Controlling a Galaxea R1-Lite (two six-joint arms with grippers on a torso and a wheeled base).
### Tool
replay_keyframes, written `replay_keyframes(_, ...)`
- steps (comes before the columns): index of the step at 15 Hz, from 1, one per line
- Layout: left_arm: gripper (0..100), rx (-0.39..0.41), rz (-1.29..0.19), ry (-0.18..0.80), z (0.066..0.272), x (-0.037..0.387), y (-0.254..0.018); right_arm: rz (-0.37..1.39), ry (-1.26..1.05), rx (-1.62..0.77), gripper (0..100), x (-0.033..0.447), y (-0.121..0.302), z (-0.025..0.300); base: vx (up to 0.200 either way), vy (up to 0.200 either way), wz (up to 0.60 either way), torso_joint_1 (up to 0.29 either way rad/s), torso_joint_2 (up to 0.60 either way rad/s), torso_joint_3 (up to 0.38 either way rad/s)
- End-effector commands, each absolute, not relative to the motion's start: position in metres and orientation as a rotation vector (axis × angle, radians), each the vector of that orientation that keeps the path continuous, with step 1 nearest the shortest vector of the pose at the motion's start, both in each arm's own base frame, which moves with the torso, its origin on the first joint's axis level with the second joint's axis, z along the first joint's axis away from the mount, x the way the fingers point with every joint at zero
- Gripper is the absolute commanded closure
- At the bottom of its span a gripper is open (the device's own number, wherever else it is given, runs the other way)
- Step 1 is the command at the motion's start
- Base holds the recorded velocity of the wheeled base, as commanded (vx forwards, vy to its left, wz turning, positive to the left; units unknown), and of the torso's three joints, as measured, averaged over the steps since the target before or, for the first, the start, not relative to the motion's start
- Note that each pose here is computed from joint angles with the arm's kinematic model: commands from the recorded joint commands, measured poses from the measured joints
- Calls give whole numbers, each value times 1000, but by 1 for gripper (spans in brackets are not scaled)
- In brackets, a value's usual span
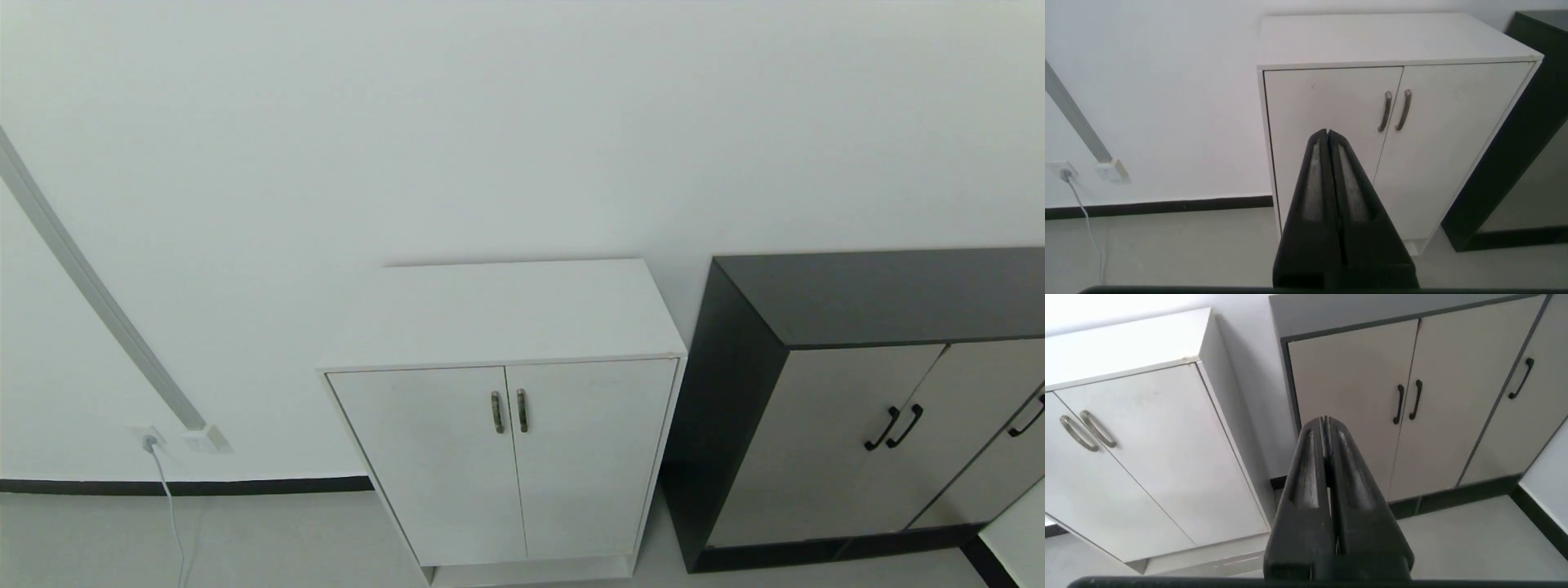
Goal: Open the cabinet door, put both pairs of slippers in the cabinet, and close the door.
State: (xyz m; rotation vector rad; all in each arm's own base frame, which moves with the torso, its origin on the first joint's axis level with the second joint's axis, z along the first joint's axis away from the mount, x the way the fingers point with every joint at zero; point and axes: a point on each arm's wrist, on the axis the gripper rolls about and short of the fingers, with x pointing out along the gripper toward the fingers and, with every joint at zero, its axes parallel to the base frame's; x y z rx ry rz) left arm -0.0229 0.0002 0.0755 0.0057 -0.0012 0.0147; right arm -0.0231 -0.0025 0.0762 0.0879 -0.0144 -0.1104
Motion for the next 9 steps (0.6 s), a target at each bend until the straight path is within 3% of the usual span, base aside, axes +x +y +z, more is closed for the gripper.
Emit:
replay_keyframes(1,100,6,15,0,75,-23,0,-109,-12,88,100,-23,-3,76,0,0,0,0,0,0)
replay_keyframes(9,100,6,15,0,75,-23,0,-109,-12,83,100,-23,-3,76,0,0,0,0,0,0)
